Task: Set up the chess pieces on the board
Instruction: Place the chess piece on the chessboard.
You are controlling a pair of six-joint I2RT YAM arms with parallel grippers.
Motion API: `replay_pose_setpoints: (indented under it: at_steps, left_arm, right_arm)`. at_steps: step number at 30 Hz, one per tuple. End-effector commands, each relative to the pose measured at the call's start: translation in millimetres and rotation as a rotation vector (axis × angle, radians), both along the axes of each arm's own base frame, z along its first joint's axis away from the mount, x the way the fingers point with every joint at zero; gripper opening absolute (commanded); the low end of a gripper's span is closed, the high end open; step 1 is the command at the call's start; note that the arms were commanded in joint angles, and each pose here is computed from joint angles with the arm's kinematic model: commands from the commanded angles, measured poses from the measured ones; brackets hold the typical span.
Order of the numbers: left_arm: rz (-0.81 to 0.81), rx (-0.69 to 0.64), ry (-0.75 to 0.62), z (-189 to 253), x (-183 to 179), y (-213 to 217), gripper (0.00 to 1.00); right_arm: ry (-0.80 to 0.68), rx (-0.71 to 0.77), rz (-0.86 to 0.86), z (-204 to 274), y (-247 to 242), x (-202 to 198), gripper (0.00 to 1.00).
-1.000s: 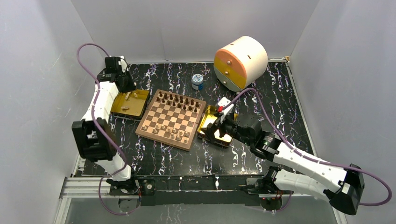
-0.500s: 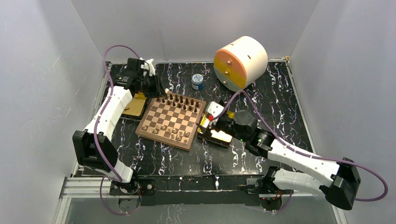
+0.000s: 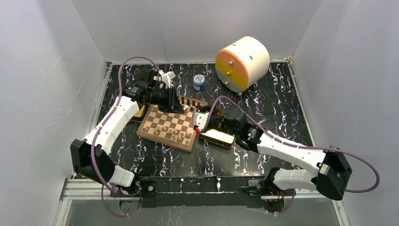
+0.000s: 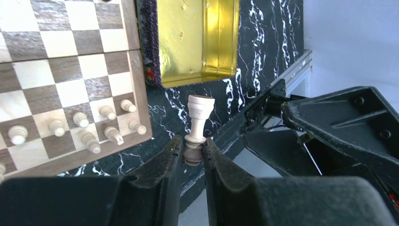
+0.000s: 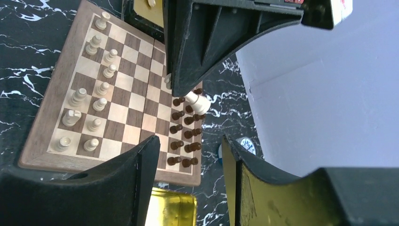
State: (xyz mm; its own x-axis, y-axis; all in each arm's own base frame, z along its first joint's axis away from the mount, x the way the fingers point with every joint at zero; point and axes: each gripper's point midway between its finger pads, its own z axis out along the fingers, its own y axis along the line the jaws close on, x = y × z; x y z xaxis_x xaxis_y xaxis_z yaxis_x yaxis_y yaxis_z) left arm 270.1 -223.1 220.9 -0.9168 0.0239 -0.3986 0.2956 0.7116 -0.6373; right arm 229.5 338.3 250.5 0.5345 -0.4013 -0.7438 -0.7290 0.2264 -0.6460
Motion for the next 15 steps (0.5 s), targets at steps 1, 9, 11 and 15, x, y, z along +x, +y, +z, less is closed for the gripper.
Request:
replay_pose_setpoints:
  at_steps: [1,9,11,15]
  left_arm:
    - [-0.053,-0.074,0.028,13,-27,-5,0.04]
    - [-0.111,-0.129,0.028,24,-40,-14,0.04]
    - [-0.125,-0.141,0.032,26,-43,-15,0.04]
    - [-0.143,-0.155,0.036,29,-47,-16,0.04]
  right_arm:
    - [-0.181,0.038,0.118,44,18,-6,0.61]
    - [-0.229,-0.076,0.179,33,35,1,0.64]
    - [-0.226,-0.093,0.196,29,38,1,0.63]
    - [-0.218,-0.106,0.22,23,41,-2,0.56]
